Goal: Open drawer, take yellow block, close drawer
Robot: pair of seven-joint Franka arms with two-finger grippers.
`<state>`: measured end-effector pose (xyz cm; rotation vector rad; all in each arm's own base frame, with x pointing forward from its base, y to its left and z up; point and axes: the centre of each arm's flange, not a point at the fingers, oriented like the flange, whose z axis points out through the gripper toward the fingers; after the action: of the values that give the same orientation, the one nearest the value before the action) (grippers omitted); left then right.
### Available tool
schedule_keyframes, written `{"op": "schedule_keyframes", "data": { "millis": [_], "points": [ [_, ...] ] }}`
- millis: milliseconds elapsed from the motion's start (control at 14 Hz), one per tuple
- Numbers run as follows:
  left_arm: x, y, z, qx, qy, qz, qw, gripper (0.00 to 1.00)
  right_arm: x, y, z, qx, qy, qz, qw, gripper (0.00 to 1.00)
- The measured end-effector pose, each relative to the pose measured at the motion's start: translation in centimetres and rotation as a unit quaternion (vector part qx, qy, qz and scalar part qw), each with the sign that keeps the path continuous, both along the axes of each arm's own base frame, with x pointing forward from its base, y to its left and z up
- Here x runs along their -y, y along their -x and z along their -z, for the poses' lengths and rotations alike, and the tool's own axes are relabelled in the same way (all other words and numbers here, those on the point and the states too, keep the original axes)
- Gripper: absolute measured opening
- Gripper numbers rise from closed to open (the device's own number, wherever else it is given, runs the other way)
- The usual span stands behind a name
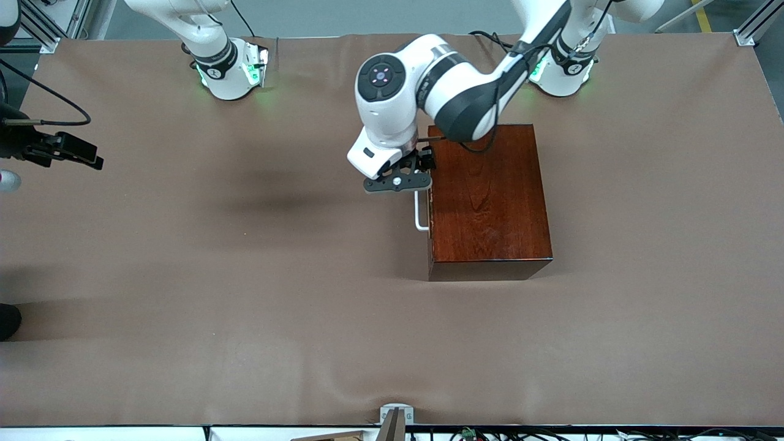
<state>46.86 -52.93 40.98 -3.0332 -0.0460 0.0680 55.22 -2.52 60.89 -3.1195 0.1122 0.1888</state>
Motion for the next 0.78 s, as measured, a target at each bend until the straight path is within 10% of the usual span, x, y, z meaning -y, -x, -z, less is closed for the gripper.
{"op": "schedule_keyframes", "data": {
  "millis": [783],
  "points": [
    [1.1,0.2,7.8,-0.016,-0.048,0.023,0.998,1.00,-0.3,-0.2,-0.1,0.007,0.000,-0.003,1.000,1.00]
  ]
}}
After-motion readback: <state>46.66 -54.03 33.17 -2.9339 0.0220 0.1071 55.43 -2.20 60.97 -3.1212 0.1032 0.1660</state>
